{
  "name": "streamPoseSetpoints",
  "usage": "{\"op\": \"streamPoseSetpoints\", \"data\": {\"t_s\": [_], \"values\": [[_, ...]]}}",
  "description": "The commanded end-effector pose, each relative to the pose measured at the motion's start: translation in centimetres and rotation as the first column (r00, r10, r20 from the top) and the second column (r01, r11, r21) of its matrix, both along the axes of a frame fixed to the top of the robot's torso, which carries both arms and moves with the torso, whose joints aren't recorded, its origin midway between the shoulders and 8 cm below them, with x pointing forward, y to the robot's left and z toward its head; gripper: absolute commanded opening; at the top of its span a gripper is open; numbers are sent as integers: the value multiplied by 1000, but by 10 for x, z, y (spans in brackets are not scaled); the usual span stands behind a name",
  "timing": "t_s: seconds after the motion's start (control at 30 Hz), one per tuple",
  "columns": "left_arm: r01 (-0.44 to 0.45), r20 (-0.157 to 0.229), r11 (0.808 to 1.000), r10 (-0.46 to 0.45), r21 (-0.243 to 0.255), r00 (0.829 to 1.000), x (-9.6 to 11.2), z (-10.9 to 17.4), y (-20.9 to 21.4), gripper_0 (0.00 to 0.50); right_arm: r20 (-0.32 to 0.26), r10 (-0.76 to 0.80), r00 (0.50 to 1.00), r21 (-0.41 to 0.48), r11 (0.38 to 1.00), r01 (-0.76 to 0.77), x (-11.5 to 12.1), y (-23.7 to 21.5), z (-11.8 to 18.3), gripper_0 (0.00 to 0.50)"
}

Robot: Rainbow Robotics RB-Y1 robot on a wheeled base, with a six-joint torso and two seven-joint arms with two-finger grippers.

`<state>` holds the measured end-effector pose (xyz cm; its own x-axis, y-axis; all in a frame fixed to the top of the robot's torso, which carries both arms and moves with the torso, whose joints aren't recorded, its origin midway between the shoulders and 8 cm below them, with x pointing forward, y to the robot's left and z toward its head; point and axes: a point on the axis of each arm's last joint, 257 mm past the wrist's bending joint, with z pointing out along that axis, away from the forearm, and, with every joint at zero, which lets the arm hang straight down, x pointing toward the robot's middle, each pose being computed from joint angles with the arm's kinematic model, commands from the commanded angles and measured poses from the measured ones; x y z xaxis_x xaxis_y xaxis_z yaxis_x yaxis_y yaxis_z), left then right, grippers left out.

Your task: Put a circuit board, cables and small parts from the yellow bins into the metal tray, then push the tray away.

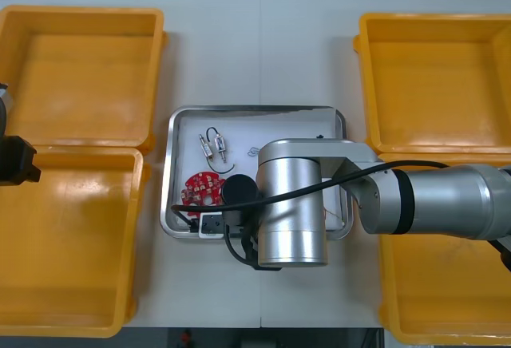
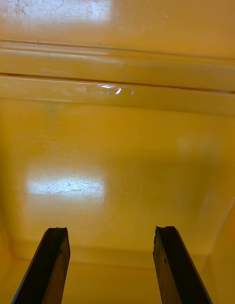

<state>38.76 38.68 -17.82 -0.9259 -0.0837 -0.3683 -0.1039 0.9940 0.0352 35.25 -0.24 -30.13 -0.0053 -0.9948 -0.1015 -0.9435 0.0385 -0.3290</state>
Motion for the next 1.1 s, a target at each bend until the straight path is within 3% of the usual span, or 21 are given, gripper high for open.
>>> {"op": "streamPoseSetpoints", "data": {"t_s": [0.03,0.53,0.6,0.63,0.7,0.73,0.77,0.83,1.1], "values": [[46,14,997,-47,55,999,-1,14,10,500,21,47,999,11,999,-48,-7,16,0,500],[46,14,997,-47,55,999,-1,14,10,500,34,31,999,13,999,-31,-12,12,-18,495],[46,14,997,-47,55,999,-1,14,10,500,35,31,999,12,999,-32,-12,12,-18,451],[46,14,997,-47,55,999,-1,14,10,500,35,31,999,12,999,-32,-12,12,-18,403],[46,14,997,-47,55,999,-1,14,10,500,35,31,999,12,999,-32,-12,12,-18,236],[46,14,997,-47,55,999,-1,14,10,500,37,31,999,13,999,-31,-12,12,-18,129],[46,14,997,-47,55,999,-1,14,10,500,36,27,999,13,1000,-28,-12,12,-18,65],[46,14,997,-47,55,999,-1,14,10,500,40,25,999,14,1000,-25,-11,12,-17,0],[46,14,997,-47,55,999,-1,14,10,500,96,19,995,8,1000,-19,5,7,-10,0]]}}
